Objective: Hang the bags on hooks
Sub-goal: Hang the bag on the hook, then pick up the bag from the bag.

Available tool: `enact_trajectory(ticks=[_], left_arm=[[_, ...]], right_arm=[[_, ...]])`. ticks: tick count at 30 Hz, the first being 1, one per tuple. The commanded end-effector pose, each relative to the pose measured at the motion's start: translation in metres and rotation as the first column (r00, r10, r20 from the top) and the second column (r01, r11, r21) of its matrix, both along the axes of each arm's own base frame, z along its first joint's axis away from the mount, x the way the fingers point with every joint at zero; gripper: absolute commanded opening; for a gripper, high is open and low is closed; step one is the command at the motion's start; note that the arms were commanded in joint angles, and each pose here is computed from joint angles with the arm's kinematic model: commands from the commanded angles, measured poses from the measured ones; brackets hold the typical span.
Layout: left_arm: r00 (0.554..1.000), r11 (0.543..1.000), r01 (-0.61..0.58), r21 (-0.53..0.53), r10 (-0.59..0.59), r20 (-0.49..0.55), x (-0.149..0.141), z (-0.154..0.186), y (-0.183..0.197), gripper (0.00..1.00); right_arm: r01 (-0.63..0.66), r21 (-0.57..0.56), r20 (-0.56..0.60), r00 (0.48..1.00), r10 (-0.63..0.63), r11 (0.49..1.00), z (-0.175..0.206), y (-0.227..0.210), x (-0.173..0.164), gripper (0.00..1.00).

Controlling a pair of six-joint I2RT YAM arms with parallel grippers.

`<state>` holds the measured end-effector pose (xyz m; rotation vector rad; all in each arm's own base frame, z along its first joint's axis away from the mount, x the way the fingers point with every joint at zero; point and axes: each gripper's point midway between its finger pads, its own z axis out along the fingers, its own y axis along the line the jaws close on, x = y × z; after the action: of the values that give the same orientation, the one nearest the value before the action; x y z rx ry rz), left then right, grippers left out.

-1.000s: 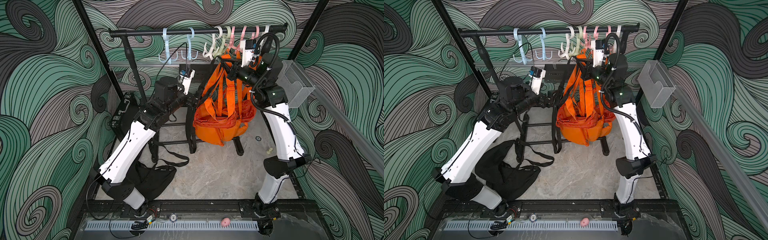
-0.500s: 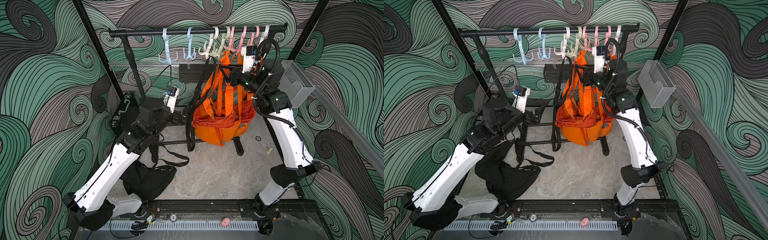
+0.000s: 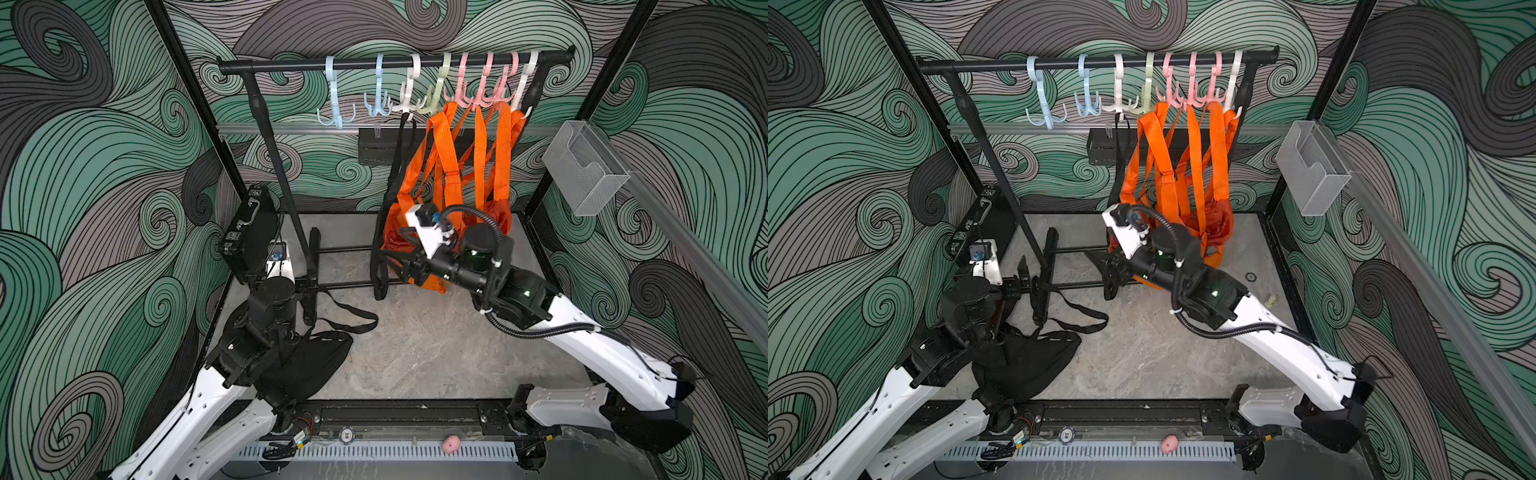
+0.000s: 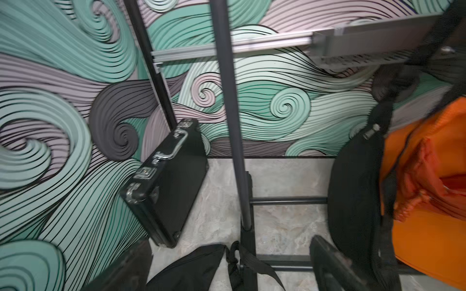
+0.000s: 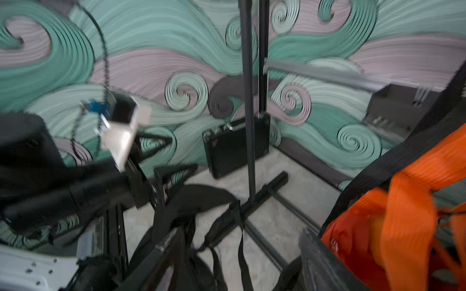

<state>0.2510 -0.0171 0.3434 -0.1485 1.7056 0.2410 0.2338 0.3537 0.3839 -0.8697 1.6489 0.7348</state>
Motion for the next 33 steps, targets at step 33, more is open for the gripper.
enact_trajectory(ticks=[33], left_arm=[[0.977, 0.985, -0.131, -0.110, 0.147, 0.152, -0.015, 0.017, 0.030, 0.99]], right_arm=[[0.032, -0.521, -0.283, 0.936, -0.208, 0.853, -0.372, 0.105, 0.072, 0.56]])
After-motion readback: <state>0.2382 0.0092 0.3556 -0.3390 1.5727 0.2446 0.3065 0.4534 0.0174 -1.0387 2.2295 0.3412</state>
